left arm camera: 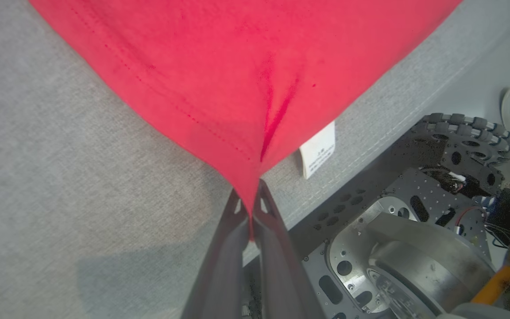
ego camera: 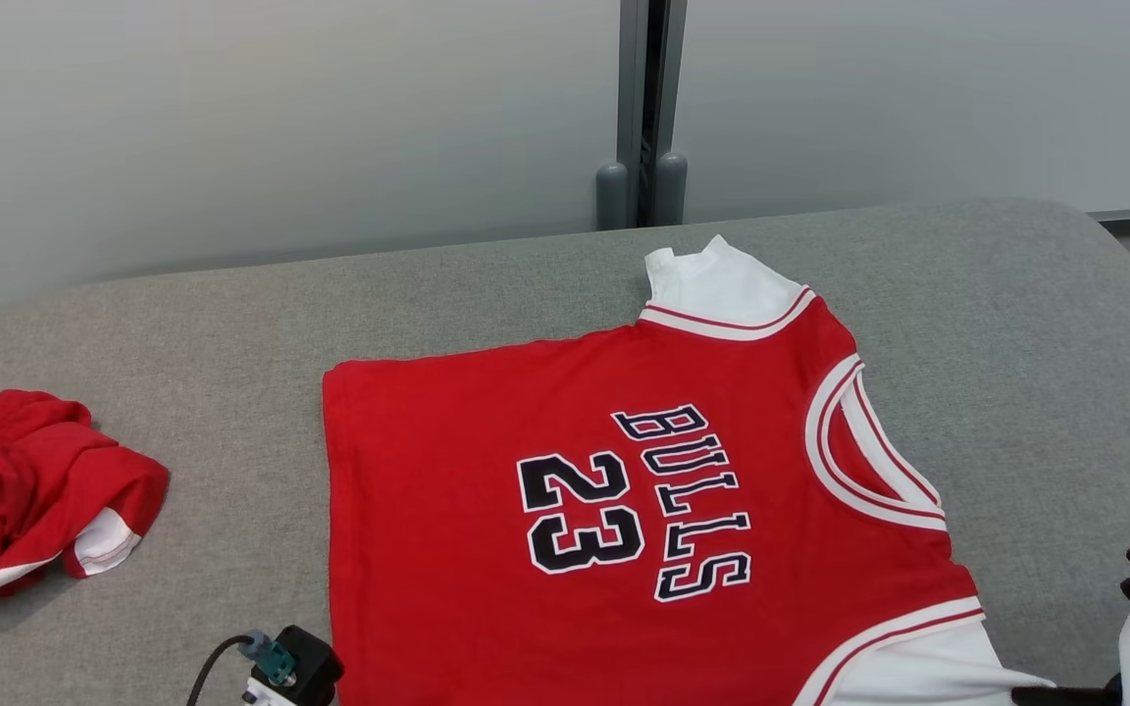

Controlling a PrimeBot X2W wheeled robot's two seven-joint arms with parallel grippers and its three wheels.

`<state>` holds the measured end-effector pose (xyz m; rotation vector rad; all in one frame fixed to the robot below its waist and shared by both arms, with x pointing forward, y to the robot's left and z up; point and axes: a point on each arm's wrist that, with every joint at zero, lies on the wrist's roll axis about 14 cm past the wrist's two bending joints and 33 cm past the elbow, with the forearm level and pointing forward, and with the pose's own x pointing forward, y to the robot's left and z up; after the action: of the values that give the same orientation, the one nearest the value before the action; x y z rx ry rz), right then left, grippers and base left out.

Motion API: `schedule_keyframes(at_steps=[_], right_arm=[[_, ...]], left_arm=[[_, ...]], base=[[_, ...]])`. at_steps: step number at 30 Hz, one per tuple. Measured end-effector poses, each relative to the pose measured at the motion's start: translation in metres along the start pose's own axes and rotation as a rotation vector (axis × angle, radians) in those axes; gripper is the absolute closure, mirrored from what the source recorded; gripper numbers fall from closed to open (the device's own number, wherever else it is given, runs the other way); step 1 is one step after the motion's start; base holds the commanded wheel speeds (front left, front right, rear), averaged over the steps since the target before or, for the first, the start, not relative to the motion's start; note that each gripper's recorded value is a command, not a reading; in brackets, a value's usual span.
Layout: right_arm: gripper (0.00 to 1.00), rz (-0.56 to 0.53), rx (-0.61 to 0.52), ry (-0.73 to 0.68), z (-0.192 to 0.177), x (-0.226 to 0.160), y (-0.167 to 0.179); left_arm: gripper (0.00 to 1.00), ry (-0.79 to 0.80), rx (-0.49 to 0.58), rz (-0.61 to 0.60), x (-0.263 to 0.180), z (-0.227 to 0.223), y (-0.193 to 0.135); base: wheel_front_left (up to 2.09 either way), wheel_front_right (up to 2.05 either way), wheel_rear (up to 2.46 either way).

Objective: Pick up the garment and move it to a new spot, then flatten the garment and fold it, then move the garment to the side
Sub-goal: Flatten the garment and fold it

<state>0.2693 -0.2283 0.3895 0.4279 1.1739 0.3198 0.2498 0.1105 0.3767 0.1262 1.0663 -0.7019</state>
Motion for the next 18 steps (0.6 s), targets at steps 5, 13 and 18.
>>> schedule_keyframes(at_steps=[5,13,18], right_arm=[[1.0,0.029,0.01,-0.048,0.021,0.002,0.008],[1.0,0.096,0.055,-0.126,0.068,0.01,0.025],[1.0,0.113,0.064,-0.152,0.091,0.017,0.031]], left_arm=[[1.0,-0.016,-0.088,-0.036,-0.001,0.011,0.0],[1.0,0.01,-0.261,-0.159,-0.006,0.03,0.0],[1.0,0.041,-0.285,-0.203,-0.014,0.04,0.003]], base=[[0.0,0.0,0.0],[0.0,0.0,0.0],[0.0,0.0,0.0]])
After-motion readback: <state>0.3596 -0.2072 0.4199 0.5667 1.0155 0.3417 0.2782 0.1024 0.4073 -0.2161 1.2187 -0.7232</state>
